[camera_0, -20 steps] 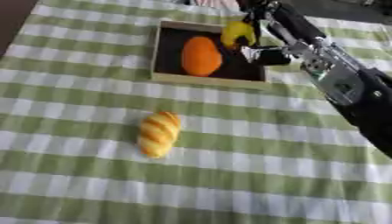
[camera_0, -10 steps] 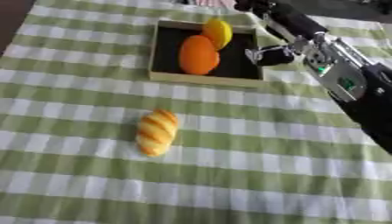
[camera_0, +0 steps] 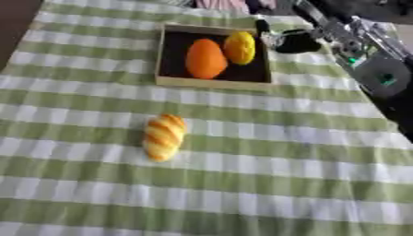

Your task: Pick up objects on the table and place them in the box.

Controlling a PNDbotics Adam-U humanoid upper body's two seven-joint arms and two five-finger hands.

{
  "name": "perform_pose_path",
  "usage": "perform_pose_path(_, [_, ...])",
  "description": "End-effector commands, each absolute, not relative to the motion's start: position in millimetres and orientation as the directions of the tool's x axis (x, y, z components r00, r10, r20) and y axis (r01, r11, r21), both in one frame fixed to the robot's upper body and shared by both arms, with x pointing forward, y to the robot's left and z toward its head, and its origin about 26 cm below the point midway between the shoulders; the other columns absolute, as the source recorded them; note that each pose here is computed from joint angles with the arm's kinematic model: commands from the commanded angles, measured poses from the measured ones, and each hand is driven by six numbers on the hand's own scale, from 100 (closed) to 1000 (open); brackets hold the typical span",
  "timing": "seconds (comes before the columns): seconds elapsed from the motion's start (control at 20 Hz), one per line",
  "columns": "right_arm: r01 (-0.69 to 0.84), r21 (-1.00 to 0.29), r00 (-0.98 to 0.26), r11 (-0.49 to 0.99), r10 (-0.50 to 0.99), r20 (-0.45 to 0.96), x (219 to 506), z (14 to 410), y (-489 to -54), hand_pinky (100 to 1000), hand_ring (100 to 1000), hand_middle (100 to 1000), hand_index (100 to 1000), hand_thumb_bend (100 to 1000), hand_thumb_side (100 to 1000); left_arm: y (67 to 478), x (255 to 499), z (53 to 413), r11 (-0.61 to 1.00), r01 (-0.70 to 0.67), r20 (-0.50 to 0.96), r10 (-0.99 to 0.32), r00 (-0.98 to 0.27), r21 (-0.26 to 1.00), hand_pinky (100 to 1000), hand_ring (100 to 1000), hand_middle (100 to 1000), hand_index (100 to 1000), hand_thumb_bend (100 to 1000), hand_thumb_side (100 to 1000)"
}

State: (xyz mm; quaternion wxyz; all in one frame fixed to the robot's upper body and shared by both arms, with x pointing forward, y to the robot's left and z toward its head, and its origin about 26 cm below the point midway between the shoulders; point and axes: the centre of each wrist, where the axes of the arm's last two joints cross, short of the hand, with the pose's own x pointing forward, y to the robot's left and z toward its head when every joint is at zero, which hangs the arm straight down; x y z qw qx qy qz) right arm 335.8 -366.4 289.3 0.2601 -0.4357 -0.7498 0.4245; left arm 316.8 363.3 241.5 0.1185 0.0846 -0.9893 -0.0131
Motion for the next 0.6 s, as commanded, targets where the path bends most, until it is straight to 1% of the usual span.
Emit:
perform_pose_path(0.05, [0.470, -0.833, -0.548, 0.290, 0.836, -0.018, 317.4, 305.0, -362.5, 991, 1000, 828, 914, 100, 370, 368.6, 312.8, 250.2, 0.980, -0.190, 0.211, -0.200, -0.957, 0.065, 749, 720, 621, 822, 100, 565])
perform_pose_path(0.1, [0.466, -0.830, -0.566, 0.308, 0.825, -0.011, 313.0, 302.7, -361.0, 996, 1000, 825, 908, 100, 413, 369.0, 312.5, 249.9, 0.979, -0.193, 0.213, -0.203, -0.956, 0.066, 749, 720, 621, 822, 100, 565])
perform_pose_path(0.3, [0.442, -0.806, -0.638, 0.393, 0.770, 0.026, 296.7, 291.9, -353.9, 1000, 1000, 812, 884, 100, 464, 370.8, 312.2, 249.3, 0.976, -0.205, 0.222, -0.217, -0.951, 0.079, 749, 721, 622, 823, 100, 565])
perform_pose_path(0.5, [0.422, -0.762, -0.686, 0.492, 0.723, 0.086, 280.2, 280.6, -348.9, 1000, 1000, 792, 864, 100, 470, 378.5, 311.6, 251.4, 0.963, -0.240, 0.223, -0.262, -0.939, 0.123, 750, 720, 623, 824, 100, 566])
perform_pose_path(0.6, [0.406, -0.735, -0.697, 0.543, 0.705, 0.135, 276.4, 269.5, -352.3, 1000, 1000, 785, 853, 100, 470, 383.6, 312.6, 255.5, 0.948, -0.263, 0.213, -0.298, -0.931, 0.178, 752, 720, 625, 824, 100, 571])
